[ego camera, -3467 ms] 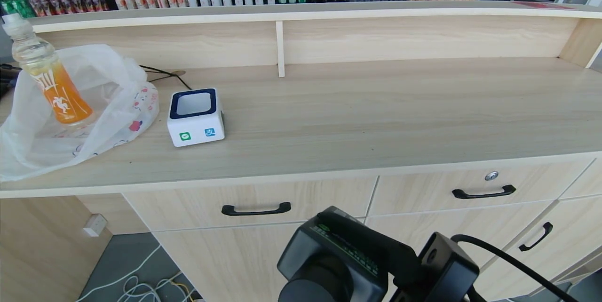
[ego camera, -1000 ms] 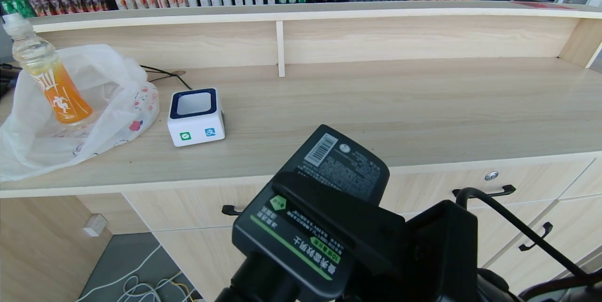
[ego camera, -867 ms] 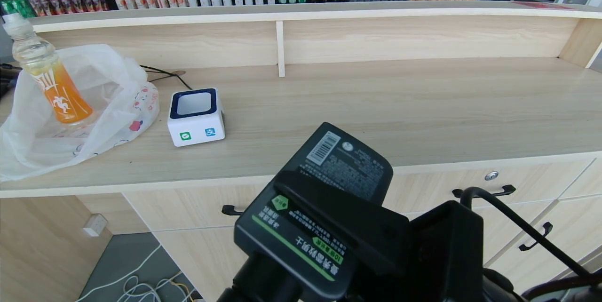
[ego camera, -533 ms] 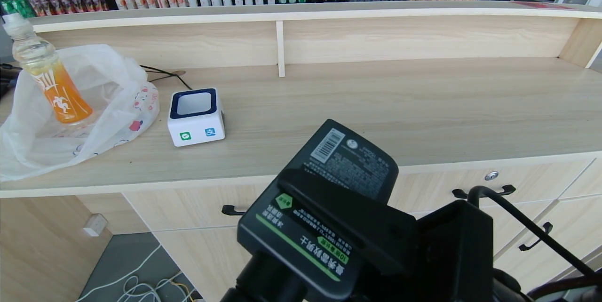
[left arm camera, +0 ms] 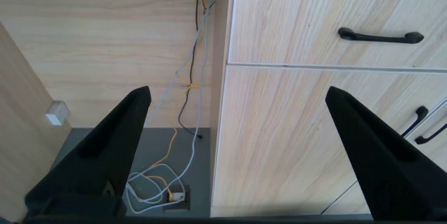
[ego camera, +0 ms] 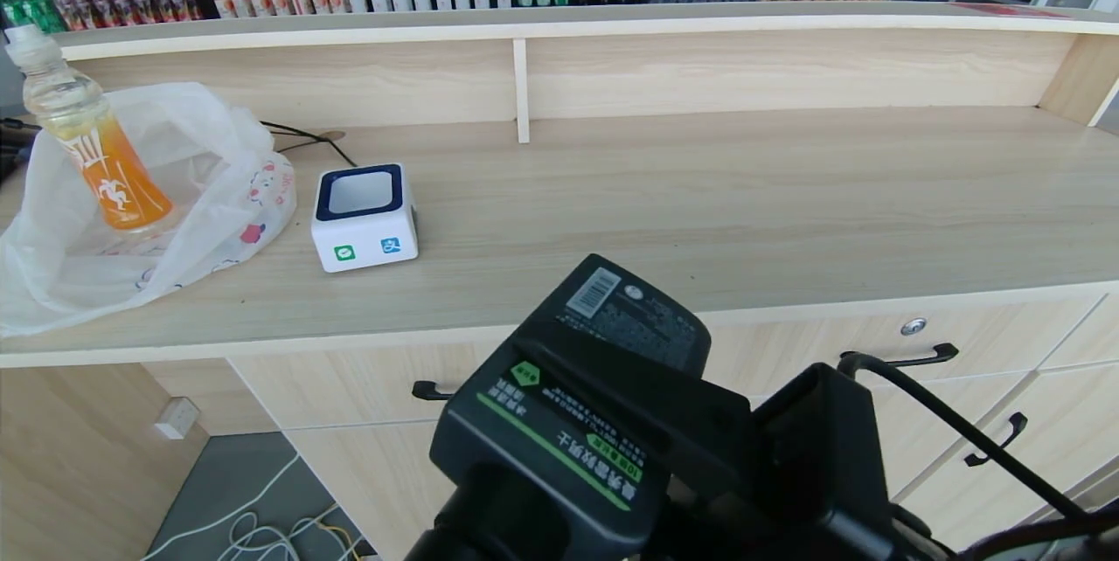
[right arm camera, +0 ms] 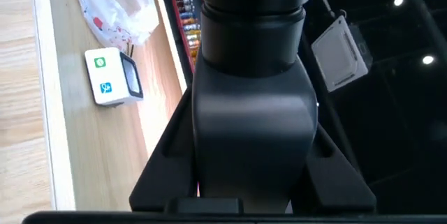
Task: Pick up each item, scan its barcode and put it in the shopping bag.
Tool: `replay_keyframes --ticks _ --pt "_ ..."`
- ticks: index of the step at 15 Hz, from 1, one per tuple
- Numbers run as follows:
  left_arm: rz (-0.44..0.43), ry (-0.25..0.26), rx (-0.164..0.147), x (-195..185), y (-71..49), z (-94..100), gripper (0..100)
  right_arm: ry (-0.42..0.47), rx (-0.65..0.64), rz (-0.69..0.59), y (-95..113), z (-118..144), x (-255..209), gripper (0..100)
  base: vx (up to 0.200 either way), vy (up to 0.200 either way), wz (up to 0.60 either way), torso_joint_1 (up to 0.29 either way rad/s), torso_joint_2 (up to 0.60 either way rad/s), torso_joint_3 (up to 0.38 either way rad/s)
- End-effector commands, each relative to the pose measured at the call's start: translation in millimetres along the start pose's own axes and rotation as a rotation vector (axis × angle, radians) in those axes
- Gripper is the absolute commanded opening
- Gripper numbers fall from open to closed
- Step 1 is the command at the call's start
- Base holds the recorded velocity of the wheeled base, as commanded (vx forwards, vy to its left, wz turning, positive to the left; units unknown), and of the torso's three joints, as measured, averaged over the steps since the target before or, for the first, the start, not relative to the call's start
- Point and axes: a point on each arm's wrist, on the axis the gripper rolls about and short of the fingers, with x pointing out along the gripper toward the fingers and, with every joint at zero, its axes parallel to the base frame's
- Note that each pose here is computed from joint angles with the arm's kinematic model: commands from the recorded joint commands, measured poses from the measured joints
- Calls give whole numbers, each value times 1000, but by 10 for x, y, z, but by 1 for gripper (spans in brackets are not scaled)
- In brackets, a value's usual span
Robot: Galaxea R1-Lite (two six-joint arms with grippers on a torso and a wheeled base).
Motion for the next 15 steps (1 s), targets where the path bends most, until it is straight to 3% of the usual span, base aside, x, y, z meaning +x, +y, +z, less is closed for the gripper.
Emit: replay_keyframes --ticks 1,7,9,12,15 --pt "0 -1 0 0 0 0 100 -1 163 62 263 37 125 0 0 0 0 0 0 0" --pt "1 -1 0 0 0 0 100 8 380 68 286 38 133 0 0 0 0 0 0 0" --pt "0 -1 0 0 0 0 100 -6 597 63 257 59 136 0 0 0 0 0 0 0" --pt "0 -1 0 0 0 0 100 -11 651 52 223 63 139 0 0 0 0 0 0 0" --pt "0 -1 0 0 0 0 100 7 806 38 205 56 152 0 0 0 0 0 0 0"
